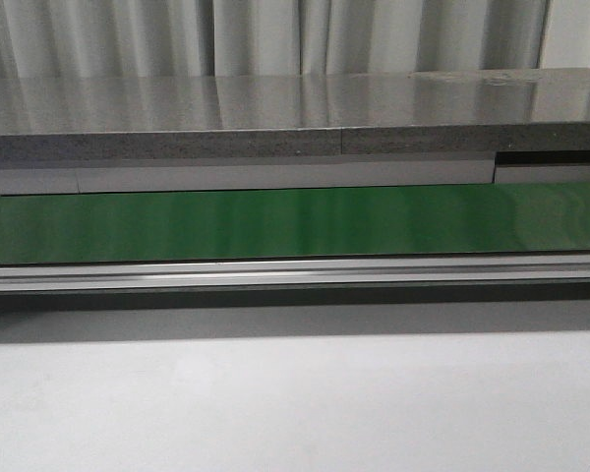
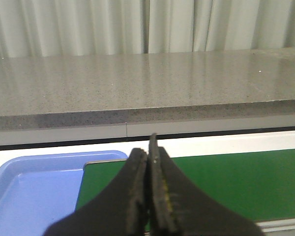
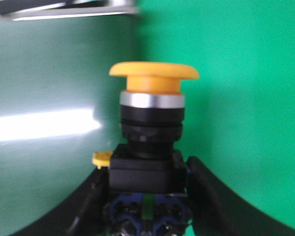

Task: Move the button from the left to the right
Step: 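Carry the button with the right gripper into the green bin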

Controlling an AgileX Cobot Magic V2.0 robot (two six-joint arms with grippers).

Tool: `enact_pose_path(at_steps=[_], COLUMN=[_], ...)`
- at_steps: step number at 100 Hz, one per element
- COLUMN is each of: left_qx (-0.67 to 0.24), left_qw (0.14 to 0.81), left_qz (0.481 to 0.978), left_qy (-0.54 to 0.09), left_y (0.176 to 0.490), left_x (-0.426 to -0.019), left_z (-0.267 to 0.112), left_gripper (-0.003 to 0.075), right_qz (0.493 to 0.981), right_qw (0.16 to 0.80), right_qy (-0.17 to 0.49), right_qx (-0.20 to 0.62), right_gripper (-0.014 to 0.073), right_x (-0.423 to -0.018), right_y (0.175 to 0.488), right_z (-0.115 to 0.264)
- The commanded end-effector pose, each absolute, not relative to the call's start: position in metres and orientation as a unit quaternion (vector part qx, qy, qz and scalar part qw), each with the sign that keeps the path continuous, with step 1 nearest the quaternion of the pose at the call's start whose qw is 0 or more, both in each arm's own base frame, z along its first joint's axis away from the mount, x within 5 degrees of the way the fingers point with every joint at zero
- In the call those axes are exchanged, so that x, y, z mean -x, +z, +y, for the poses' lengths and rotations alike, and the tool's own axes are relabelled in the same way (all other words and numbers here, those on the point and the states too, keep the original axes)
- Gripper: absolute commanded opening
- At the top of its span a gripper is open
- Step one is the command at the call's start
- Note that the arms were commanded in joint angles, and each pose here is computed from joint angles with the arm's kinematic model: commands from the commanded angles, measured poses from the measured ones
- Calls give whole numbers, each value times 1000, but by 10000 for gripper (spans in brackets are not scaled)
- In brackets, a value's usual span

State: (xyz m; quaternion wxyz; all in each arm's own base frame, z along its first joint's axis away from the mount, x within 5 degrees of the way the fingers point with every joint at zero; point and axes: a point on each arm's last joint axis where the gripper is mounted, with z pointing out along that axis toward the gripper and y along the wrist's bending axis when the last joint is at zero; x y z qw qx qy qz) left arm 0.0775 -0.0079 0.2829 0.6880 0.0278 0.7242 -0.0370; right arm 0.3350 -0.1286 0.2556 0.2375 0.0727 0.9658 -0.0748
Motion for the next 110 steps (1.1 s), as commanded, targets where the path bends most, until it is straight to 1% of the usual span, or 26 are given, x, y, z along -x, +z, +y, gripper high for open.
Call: enact_pose_path(at_steps=[1, 18, 36, 48, 58, 69, 83, 93, 101, 110], left_qx=[-17, -17, -17, -17, -17, -17, -17, -17, -17, -17], left_qw=[720, 720, 720, 720, 720, 720, 720, 720, 720, 720], left_qz=[693, 693, 693, 693, 693, 693, 693, 693, 693, 693], left_qy=[-38, -38, -38, -38, -38, -38, -38, -38, -38, -38], left_y=[298, 298, 298, 298, 298, 298, 298, 298, 298, 298], left_x=[-78, -78, -78, -78, -78, -78, -78, -78, -78, -78], left_z=[-6, -6, -6, -6, -6, -6, -6, -6, -6, -6], left_gripper=[-21, -21, -21, -21, -21, -21, -21, -21, -21, -21], right_qz=[945, 944, 953, 956, 957, 958, 956, 955, 954, 954], right_qw=[296, 293, 266, 255, 252, 248, 256, 261, 262, 263], right_qy=[-103, -107, -93, -84, -75, -66, -68, -69, -69, -70], right_qx=[-91, -105, -109, -114, -119, -126, -127, -127, -127, -127], right_gripper=[178, 179, 180, 195, 224, 267, 331, 417, 511, 571], right_x=[-332, -335, -344, -347, -349, -351, -352, -353, -353, -353], right_y=[281, 270, 244, 234, 228, 223, 224, 224, 224, 224], right_z=[-146, -159, -163, -163, -163, -163, -164, -164, -164, -164])
